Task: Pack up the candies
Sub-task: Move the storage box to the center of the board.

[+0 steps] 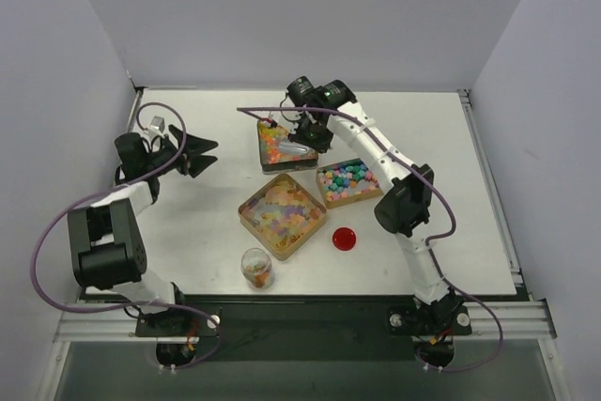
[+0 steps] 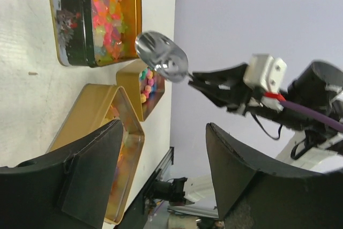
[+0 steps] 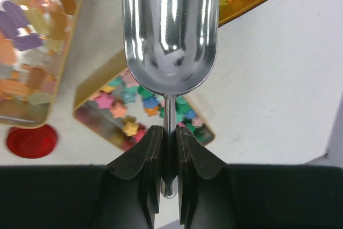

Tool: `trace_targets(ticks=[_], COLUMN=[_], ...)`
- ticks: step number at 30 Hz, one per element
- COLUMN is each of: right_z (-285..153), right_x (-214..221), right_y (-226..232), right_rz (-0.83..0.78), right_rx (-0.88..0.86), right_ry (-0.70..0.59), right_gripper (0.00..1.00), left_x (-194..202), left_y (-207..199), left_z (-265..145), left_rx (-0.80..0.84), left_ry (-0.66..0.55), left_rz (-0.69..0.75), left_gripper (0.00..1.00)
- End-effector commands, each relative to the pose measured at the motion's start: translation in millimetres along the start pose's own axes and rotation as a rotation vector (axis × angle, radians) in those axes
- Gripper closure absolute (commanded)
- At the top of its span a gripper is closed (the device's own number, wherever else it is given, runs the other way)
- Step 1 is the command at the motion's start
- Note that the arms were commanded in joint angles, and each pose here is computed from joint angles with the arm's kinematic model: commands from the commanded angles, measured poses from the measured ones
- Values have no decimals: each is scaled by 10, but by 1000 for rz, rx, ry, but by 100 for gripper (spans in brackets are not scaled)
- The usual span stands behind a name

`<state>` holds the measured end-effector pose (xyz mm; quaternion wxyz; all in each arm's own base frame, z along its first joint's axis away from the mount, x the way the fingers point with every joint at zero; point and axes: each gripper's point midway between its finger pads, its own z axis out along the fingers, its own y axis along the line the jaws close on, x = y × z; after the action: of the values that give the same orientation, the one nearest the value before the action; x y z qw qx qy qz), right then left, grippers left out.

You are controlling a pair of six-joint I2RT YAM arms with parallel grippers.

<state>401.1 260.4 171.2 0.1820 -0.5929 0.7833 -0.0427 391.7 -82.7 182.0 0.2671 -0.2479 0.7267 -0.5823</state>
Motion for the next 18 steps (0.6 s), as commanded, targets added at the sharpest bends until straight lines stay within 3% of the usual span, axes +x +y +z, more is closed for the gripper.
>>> trace_targets(ticks=[1, 8, 11, 12, 15, 18], right_z=[-31, 110, 59, 50, -100, -253], right_x=[181, 160, 161, 178, 214, 310], right_y=[-462, -843, -903, -907, -968, -979], right_rz=[-206, -343, -303, -276, -132, -2], right_rx=[151, 243, 263, 263, 296, 311], right_ry=[154, 188, 161, 151, 82, 38], right_gripper=[100, 100, 100, 100, 100, 100], left_x=[185, 412, 480, 481, 492, 519], left_y=[-65, 158, 199, 349, 371, 468], left_z=[-115, -211, -37, -5, 272, 415], left_rx=[-29, -129, -183, -270, -427, -548], left_ry=[6, 25, 55, 66, 139, 195], left_rz=[143, 199, 290, 334, 506, 596], left_gripper=[26, 26, 25, 25, 34, 49])
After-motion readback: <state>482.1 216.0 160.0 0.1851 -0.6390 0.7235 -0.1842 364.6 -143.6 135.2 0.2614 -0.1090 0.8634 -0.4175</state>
